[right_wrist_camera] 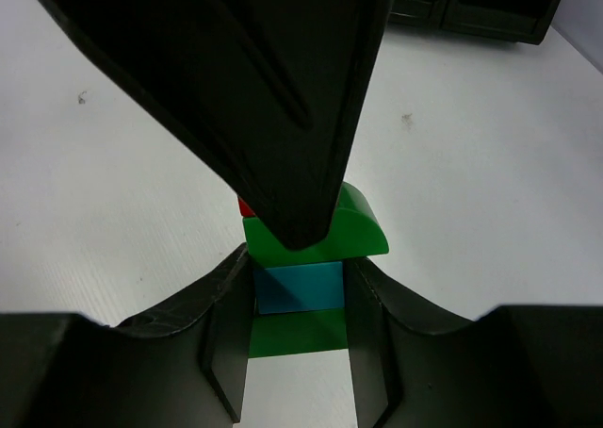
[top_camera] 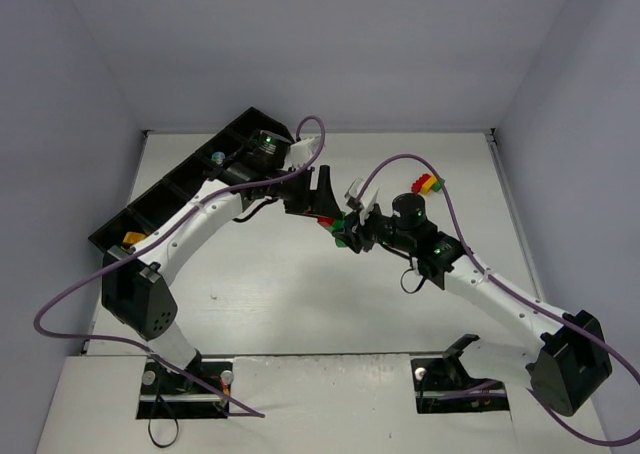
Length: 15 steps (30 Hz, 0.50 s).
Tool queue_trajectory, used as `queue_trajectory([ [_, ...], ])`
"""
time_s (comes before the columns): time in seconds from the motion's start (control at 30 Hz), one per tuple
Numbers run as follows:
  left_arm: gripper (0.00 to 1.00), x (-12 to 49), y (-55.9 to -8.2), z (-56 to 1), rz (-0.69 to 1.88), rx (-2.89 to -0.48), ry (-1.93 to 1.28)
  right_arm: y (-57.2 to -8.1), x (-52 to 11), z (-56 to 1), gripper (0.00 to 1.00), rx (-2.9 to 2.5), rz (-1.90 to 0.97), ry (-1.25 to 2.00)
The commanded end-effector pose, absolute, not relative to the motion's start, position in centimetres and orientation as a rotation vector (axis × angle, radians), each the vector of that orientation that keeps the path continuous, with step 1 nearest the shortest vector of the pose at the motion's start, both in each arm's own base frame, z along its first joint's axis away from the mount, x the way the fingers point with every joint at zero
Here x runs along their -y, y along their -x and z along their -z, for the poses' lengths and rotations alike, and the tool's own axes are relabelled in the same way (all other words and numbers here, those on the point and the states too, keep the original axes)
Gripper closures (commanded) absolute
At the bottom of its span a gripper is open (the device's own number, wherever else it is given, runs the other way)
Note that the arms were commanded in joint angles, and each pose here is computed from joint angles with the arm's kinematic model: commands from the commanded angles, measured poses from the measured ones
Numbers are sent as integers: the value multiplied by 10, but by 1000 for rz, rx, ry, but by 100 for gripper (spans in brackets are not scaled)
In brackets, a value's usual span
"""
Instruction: Sort the legos into containers by color
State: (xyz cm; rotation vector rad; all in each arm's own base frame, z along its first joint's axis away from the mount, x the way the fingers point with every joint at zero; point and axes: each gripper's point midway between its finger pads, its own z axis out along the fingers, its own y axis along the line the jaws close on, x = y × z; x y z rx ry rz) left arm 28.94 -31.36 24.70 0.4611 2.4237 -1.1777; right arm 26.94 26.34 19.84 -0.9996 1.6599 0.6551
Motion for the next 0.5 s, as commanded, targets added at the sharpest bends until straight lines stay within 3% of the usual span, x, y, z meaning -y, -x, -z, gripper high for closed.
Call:
queue_trajectory([
  [0.0, 33, 322, -290, -277, 1199, -2336, -491, -273, -271, -239, 100, -1514, -646, 998],
  [0.17, 47, 318, -289, -267, 1169, -2376, -478, -271, -270, -235, 100, -1523, -645, 1000],
  [0.27, 61, 319, -288, -268, 1176, -2374, -482, -271, -269, -234, 100, -1525, -645, 1000],
  [0.3, 73, 319, -288, -269, 1178, -2370, -483, -271, -269, -234, 100, -1525, -645, 1000],
  [0.37, 80, 320, -288, -272, 1179, -2358, -487, -270, -268, -232, 100, -1531, -646, 1002],
  [0.47, 83, 321, -288, -276, 1200, -2351, -499, -269, -267, -230, 100, -1531, -642, 1001],
])
